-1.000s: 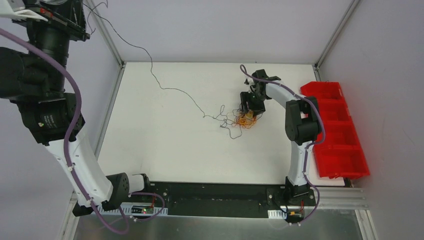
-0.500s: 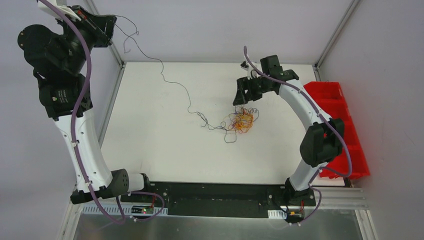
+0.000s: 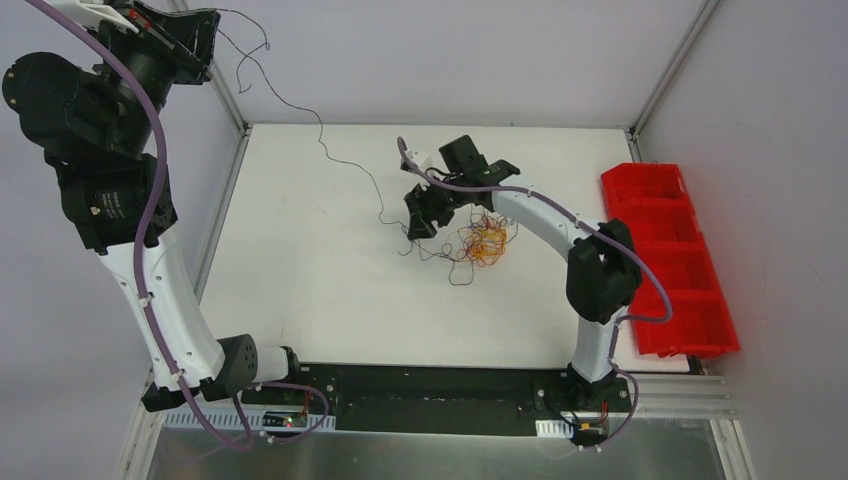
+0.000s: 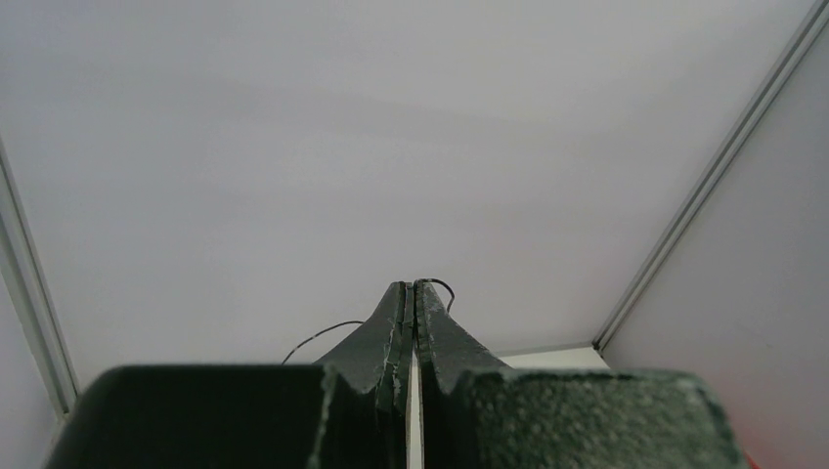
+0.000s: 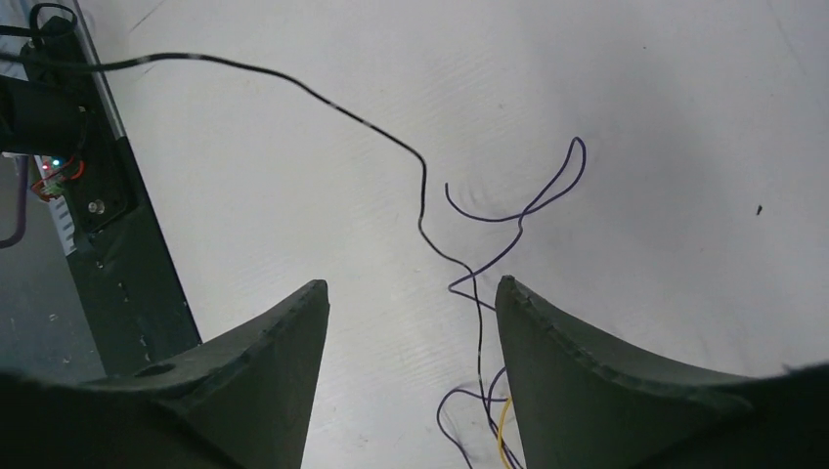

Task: Untangle the cables

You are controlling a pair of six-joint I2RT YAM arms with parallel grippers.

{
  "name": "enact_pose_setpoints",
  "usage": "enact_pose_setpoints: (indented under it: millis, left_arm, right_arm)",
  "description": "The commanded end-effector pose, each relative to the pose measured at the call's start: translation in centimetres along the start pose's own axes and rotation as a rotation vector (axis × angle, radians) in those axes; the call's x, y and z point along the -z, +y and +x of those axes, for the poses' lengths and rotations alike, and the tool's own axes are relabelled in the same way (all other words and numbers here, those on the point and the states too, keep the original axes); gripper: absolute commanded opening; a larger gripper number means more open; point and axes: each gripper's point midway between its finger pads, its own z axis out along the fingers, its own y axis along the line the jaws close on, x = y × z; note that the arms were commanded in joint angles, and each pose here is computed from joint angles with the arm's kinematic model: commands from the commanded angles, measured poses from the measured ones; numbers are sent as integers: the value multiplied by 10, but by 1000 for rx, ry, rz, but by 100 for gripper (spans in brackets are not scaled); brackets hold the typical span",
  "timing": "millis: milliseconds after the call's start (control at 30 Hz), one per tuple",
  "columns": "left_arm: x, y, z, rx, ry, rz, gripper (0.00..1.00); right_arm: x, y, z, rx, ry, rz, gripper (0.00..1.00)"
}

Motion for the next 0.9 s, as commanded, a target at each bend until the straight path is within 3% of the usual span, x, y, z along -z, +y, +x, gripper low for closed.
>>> enact_pose_setpoints:
  millis: [0, 233, 300, 367, 400, 467, 567, 733, 867]
  left_arm:
    - [2, -6, -15, -13, -44, 18, 0]
    - [3, -6, -15, -11, -43, 13, 0]
    - [3, -6, -15, -11, -43, 13, 0]
    - [4, -5, -13, -12, -40, 10, 0]
    - [3, -4, -10, -9, -32, 10, 0]
    - [1, 2, 3, 10, -1, 0, 0]
    - [-2, 16, 43, 73, 95, -18, 0]
    - [3, 33, 135, 243, 320, -13, 0]
    - [18, 29, 188, 355, 460, 33, 0]
  right_arm:
    - [-23, -1, -17, 94, -72, -5, 63]
    - [-46, -21, -26, 99, -93, 60, 50]
    - [-49, -22, -26, 98, -90, 59, 32]
    - [-48, -20, -26, 85, -90, 51, 5]
    - [-46, -17, -29, 70, -99, 44, 0]
    - [-34, -2, -45, 43, -141, 14, 0]
    - [6, 31, -108, 30, -281, -40, 0]
    - [123, 108, -224, 50, -599, -149, 0]
    - [206, 123, -263, 11, -803, -147, 0]
